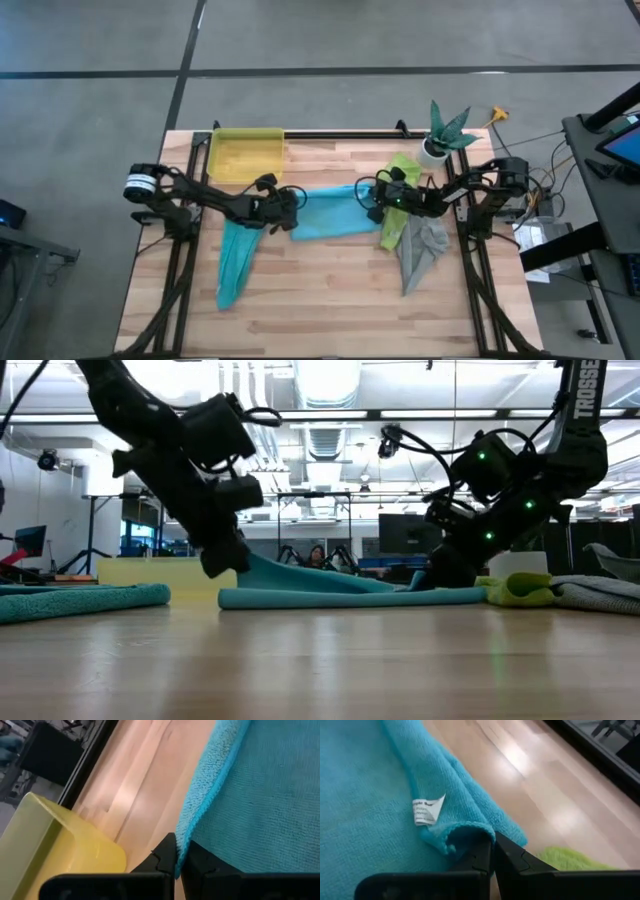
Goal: Roll microfiber towels into tight, uniform cylinder then place into a basket
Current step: Roll the right light blue towel
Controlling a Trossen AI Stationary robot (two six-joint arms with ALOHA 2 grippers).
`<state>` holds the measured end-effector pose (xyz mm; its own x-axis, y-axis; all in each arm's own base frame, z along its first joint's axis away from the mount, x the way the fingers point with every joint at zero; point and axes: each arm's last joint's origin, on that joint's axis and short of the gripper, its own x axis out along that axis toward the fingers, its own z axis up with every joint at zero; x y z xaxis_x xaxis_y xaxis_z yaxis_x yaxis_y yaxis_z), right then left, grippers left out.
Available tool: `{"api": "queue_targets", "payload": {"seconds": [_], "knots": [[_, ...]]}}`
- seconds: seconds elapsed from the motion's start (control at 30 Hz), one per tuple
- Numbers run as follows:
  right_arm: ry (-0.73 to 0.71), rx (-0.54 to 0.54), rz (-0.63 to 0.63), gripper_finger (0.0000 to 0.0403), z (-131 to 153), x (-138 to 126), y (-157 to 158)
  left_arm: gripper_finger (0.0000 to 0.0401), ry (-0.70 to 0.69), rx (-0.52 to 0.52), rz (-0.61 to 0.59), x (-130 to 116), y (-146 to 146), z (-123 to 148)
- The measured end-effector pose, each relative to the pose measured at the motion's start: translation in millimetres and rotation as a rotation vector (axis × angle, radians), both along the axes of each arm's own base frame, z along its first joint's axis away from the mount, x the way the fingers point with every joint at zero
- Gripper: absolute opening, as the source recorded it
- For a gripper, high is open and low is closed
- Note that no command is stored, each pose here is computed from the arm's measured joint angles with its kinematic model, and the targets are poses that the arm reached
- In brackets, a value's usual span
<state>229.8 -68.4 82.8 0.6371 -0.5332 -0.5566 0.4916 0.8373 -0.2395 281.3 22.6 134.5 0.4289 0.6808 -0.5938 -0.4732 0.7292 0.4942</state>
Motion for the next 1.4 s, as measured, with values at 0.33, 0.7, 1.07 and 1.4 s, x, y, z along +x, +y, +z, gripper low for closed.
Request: {"api": "queue_targets", "payload": {"seconds": [0.33,0.7,1.07,1.4], "knots": [[0.023,-0.005,-0.061,0.004,-2.3,-3.4,-1.5,0.0,0.023,0.025,0.026,5.4,7.2,-10.7],[0.001,0.008,-0.078,0.0121,-1.8,-3.1,-1.8,0.0067,-0.015,0.07,0.073,5.9,10.6,-4.9],[-0.023,-0.017,-0.174,0.0129,-0.3,-4.3,-3.8,0.012,-0.009,0.086,0.086,5.7,11.2,-5.9],[-0.028,-0.022,-0.173,0.013,0.3,-3.9,-3.9,0.0121,-0.009,0.054,0.047,6.6,7.1,-6.5]]}}
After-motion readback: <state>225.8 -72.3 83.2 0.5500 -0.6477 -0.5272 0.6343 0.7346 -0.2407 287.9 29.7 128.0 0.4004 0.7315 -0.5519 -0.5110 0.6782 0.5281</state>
